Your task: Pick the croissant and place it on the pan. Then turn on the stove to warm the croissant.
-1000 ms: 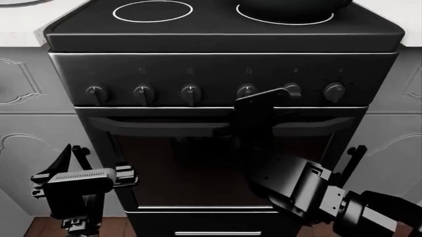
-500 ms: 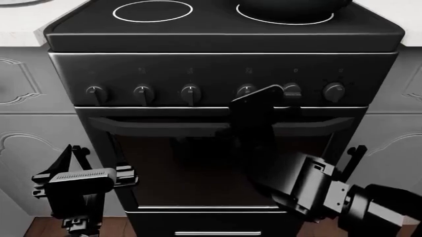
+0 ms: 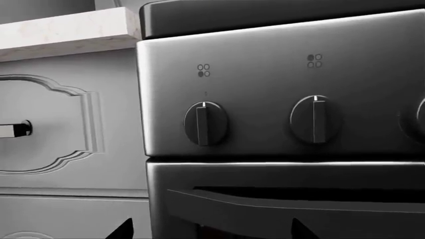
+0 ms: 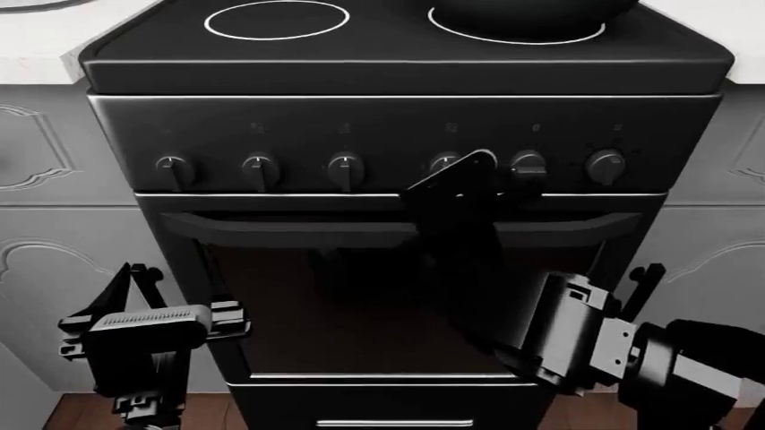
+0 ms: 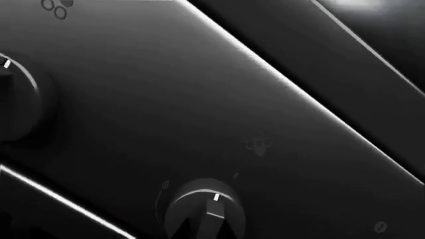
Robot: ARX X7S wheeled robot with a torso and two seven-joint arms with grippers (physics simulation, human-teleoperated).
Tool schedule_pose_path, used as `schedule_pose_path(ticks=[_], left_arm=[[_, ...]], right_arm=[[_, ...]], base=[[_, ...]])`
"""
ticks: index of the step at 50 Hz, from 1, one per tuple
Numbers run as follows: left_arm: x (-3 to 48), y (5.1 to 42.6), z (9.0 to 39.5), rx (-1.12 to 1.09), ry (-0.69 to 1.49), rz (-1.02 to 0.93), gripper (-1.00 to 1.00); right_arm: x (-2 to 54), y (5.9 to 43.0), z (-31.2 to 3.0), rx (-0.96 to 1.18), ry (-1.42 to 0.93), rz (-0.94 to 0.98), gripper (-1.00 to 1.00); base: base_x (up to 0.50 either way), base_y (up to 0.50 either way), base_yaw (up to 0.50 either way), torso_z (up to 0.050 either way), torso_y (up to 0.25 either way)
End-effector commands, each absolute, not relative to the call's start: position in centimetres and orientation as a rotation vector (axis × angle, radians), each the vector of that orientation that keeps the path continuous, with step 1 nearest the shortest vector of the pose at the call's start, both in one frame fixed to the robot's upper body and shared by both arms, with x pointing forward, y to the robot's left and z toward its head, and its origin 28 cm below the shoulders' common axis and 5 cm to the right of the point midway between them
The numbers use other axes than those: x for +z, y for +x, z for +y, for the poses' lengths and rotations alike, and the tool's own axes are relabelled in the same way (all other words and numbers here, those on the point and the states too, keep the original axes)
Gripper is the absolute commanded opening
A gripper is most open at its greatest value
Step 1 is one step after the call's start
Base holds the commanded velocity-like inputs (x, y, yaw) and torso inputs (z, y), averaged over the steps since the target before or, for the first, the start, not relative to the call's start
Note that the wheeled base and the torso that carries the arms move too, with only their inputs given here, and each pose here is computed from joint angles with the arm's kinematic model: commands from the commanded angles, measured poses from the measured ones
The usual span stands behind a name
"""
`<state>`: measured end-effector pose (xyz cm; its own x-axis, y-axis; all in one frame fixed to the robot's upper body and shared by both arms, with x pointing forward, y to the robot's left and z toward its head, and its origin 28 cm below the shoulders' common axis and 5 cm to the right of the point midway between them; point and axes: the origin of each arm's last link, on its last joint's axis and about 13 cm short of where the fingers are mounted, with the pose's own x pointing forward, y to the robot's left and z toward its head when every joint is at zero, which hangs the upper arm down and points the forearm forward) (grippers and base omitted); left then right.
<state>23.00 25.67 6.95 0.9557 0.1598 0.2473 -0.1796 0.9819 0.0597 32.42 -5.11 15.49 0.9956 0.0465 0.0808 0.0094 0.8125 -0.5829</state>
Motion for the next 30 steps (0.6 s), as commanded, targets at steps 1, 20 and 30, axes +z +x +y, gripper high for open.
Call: schedule_pose_path(ticks=[1,20,30], left_arm=[[6.9,23.0,25.7,0.173,0.082,-0.242,1.0],[6.9,23.1,25.7,0.176,0.081,-0.243,1.0],[6.9,23.1,25.8,0.176,0.082,-0.242,1.0]], right_arm=[[17.2,33.0,-5.0,0.039,-0.702,-0.145,-1.0],[18.4,32.6,-5.3,0.026,-0.794,-0.164,-1.0],[18.5,32.5,-5.4,0.019,-0.747,-0.144,-1.0]], base=[[0.0,0.0,0.0,0.0,0.0],[0.0,0.0,0.0,0.001,0.0],[0.0,0.0,0.0,0.0,0.0]])
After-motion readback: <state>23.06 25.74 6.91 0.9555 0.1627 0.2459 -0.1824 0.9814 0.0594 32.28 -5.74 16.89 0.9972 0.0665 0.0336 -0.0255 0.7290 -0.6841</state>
